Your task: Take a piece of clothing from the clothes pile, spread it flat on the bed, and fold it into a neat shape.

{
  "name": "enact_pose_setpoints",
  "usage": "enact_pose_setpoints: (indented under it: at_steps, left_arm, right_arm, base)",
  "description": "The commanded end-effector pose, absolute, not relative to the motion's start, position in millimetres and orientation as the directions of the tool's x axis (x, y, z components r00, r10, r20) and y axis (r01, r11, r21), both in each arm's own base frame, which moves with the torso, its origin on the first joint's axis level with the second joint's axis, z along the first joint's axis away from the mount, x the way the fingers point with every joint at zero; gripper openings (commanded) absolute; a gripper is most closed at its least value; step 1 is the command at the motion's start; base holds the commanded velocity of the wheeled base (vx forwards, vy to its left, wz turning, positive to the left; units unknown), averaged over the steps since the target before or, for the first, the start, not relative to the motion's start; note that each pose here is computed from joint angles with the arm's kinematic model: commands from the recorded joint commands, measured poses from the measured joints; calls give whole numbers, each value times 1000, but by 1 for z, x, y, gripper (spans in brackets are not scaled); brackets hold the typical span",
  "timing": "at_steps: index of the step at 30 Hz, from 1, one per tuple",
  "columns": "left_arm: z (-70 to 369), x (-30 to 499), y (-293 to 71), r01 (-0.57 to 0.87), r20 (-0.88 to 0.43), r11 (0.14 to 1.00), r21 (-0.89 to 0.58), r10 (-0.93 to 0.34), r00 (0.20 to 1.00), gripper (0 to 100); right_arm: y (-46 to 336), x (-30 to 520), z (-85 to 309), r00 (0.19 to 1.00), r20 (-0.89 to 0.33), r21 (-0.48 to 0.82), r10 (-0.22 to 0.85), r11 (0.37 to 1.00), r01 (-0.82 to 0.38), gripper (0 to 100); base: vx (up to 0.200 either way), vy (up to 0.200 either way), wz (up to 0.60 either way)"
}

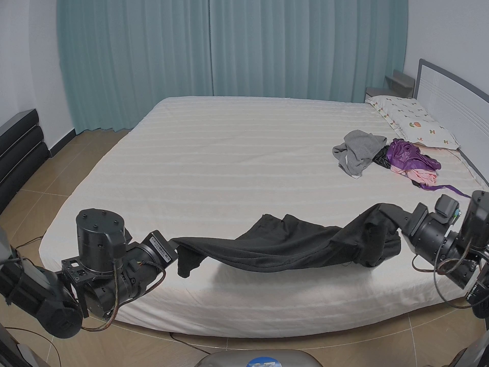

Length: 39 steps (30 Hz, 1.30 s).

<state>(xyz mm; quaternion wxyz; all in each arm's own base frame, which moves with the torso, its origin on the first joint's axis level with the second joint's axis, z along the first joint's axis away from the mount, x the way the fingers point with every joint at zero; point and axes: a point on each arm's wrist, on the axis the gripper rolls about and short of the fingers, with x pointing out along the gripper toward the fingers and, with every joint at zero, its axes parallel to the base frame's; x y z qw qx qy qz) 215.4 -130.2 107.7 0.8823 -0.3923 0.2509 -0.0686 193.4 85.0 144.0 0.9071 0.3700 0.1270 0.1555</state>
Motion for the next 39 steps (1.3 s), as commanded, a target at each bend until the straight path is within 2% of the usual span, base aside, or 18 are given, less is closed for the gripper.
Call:
enact_pose_setpoints:
  at_steps: [1,7,11,14,15,16,17,23,34,39]
  left_arm:
    - [151,190,-116,65,-220,669,-741,-333,917,0]
    - [187,175,-104,150,-89,658,-738,-316,945,0]
    - [215,182,-103,160,-48,654,-739,-288,956,0]
    - [222,186,-103,151,-50,657,-738,-278,959,0]
    - [232,190,-105,151,-49,657,-739,-276,960,0]
    - [232,190,-105,151,-49,657,-739,-276,960,0]
    - [239,194,-104,159,-37,653,-741,-277,960,0]
    - [247,222,-109,148,-39,655,-741,-262,964,0]
    - [222,286,-126,88,-122,673,-734,-259,958,0]
    - [195,312,-134,35,-193,694,-719,-247,950,0]
  right_arm:
    - [61,150,197,931,98,708,352,633,-314,0]
    - [47,120,251,916,212,682,340,620,-388,0]
    - [45,122,280,914,243,633,324,661,-402,0]
    - [48,130,288,913,252,618,321,672,-407,0]
    - [51,147,297,920,253,598,299,699,-392,0]
    - [51,147,297,920,253,598,299,699,-392,0]
    - [50,167,299,936,234,585,262,732,-350,0]
    - [57,230,283,959,189,534,210,798,-280,0]
    - [74,301,246,969,180,541,172,806,-243,0]
    - [85,323,220,976,137,539,170,814,-217,0]
  base:
    - [0,0,0]
    - [0,0,0]
    - [0,0,0]
    - [0,0,0]
    - [0,0,0]
    - [0,0,0]
    - [200,0,0]
    - [200,0,0]
    - [200,0,0]
    - [200,0,0]
